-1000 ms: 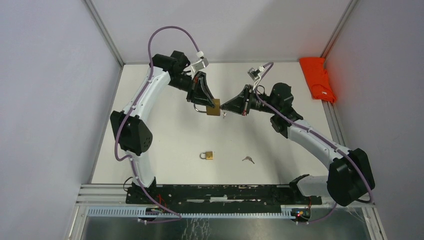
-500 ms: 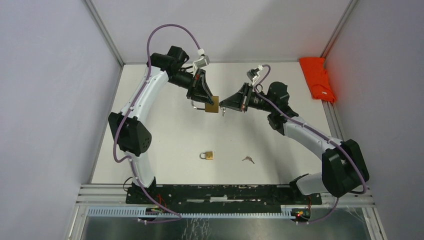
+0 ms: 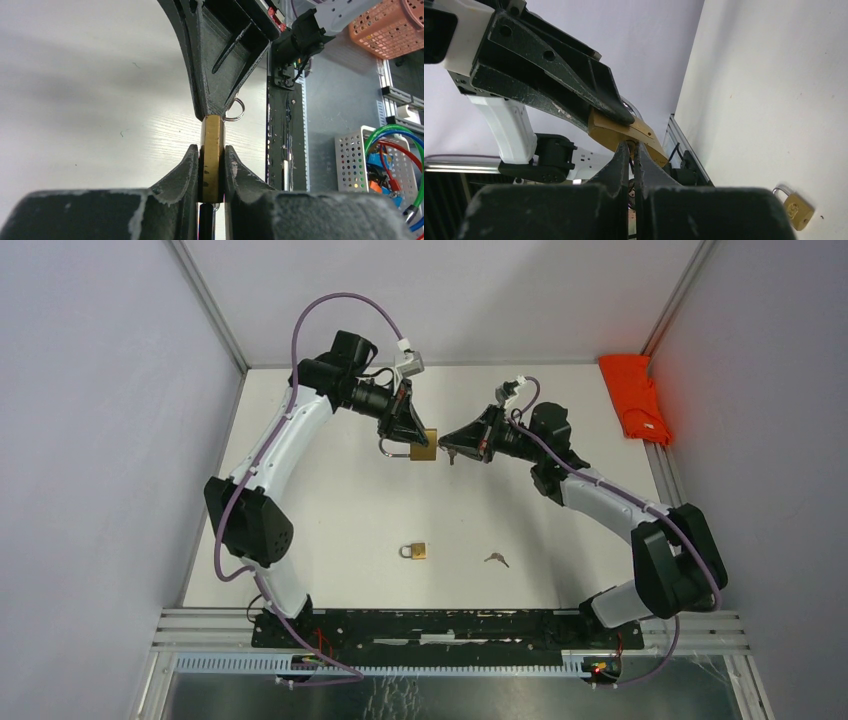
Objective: Unlock with the key
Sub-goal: Unlock the lock.
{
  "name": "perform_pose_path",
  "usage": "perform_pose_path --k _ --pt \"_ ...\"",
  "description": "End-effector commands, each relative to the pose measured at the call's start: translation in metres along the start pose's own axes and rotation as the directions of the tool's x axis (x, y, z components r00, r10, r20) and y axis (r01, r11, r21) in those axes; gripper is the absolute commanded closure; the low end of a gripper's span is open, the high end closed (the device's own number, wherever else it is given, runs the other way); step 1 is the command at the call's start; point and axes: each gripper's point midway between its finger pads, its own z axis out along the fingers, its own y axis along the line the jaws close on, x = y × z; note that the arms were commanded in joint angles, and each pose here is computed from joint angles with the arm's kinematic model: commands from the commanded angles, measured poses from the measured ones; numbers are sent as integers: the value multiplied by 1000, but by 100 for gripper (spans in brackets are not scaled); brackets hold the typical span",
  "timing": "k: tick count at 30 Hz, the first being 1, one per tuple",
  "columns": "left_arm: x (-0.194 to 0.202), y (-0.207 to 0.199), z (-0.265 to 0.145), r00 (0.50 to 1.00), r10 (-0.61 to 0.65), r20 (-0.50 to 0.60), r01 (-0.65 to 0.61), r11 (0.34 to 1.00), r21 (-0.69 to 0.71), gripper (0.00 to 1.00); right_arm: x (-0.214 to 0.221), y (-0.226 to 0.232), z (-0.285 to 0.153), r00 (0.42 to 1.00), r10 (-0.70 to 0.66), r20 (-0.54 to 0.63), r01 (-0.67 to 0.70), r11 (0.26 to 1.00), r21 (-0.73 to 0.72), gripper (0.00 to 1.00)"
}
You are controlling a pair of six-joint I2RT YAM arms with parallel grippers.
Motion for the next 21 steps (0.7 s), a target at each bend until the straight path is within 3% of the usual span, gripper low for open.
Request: perform_pose_path --k 1,6,11,15,21 --pt "-42 1 18 986 146 84 -145 989 -21 98 20 22 10 996 28 -79 -35 996 -84 100" --pt "-37 15 29 988 128 91 -127 992 -13 98 7 10 12 997 -37 -67 31 996 -81 99" --pt "-32 37 47 994 37 101 -41 999 36 98 -25 -27 -6 999 -49 22 48 998 37 67" --pt "-32 63 67 989 -74 129 68 996 57 98 -56 -56 -30 989 -97 108 80 986 149 52" --pt "-15 116 106 951 -282 127 274 959 75 98 -94 -91 -67 956 -228 183 145 914 379 51"
